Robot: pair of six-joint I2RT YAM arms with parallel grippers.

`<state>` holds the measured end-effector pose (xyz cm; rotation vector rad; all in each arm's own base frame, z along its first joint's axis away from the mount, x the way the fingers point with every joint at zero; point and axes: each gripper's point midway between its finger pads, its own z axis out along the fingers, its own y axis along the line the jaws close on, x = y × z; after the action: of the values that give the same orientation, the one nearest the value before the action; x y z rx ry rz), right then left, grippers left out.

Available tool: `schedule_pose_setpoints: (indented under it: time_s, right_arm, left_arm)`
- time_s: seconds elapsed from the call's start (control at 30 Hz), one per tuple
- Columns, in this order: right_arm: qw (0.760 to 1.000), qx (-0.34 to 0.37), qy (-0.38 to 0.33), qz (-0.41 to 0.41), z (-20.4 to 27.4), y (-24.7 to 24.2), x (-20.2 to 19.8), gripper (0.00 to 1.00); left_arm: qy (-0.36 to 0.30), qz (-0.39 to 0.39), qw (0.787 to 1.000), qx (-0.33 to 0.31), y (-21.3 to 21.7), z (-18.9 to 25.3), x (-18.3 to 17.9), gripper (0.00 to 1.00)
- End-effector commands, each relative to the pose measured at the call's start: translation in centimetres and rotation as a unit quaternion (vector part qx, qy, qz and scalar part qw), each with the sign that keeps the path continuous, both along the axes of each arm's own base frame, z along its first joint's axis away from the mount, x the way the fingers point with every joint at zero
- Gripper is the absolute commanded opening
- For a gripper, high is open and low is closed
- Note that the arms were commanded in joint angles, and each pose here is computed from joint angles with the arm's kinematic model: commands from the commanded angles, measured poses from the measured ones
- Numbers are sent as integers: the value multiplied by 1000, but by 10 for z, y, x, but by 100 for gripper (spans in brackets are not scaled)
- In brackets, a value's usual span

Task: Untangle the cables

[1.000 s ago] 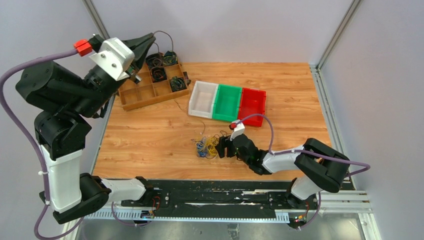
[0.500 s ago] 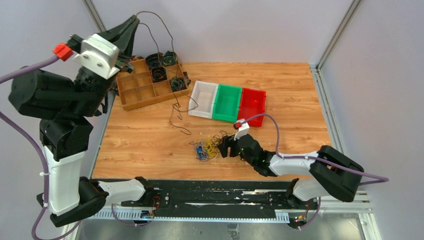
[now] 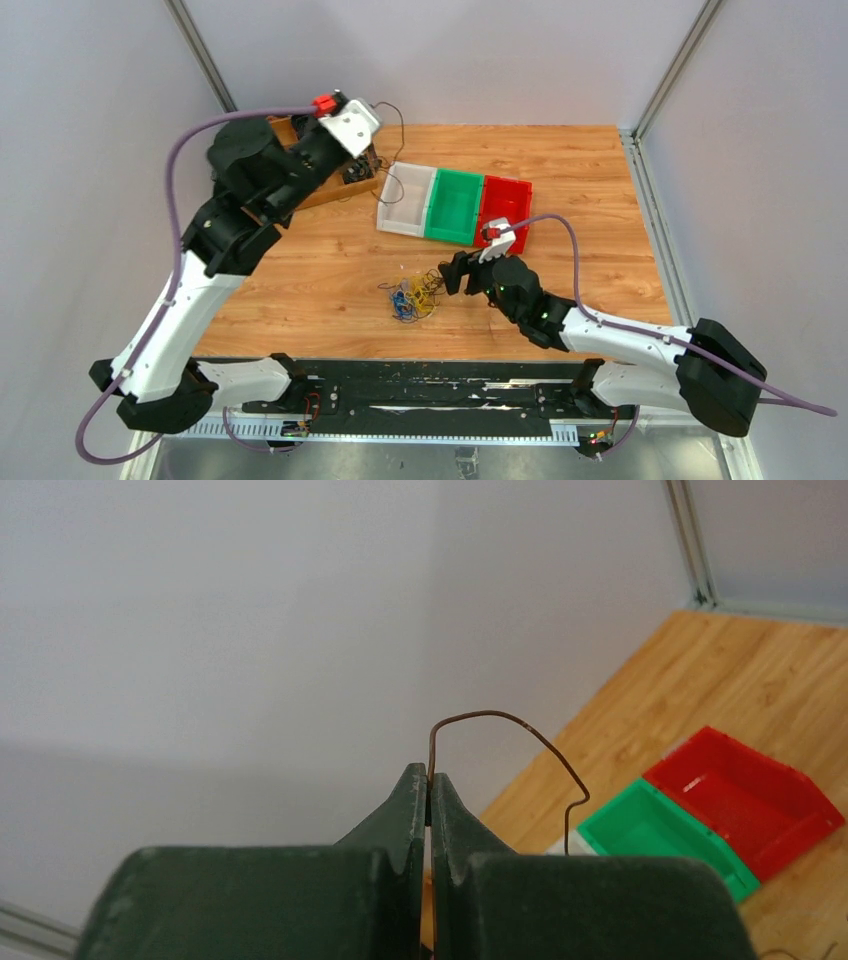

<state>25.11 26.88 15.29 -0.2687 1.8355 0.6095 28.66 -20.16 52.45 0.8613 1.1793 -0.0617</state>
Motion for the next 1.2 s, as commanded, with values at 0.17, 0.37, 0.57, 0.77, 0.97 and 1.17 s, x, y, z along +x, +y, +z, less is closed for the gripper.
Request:
schedule_pose_setpoints:
  time_s: [0.17,0.37,0.57,0.77,0.97,1.17]
  right_arm:
    - [992,-45,-2,-121,30,-50,68,76]
    - [988,-46,3,-148,32,-78,76,75]
    - [986,-48,17,-160,19,-91,74,74]
    - [986,-40,37,-158,1,-88,71,73]
    - [986,-40,47,-152,-7,-84,72,72]
    - [986,-49,50,-154,-11,-87,69,72]
  left_arm:
    - [51,9,997,59,-33,-58,54,1]
    - [62,23,995,69,-39,-75,90,0]
    - [80,39,994,61,-35,-82,120,1]
    - [100,51,993,41,-25,-83,142,1]
    - [91,63,994,20,-19,-83,161,1]
    - [98,63,993,15,-20,-89,172,0]
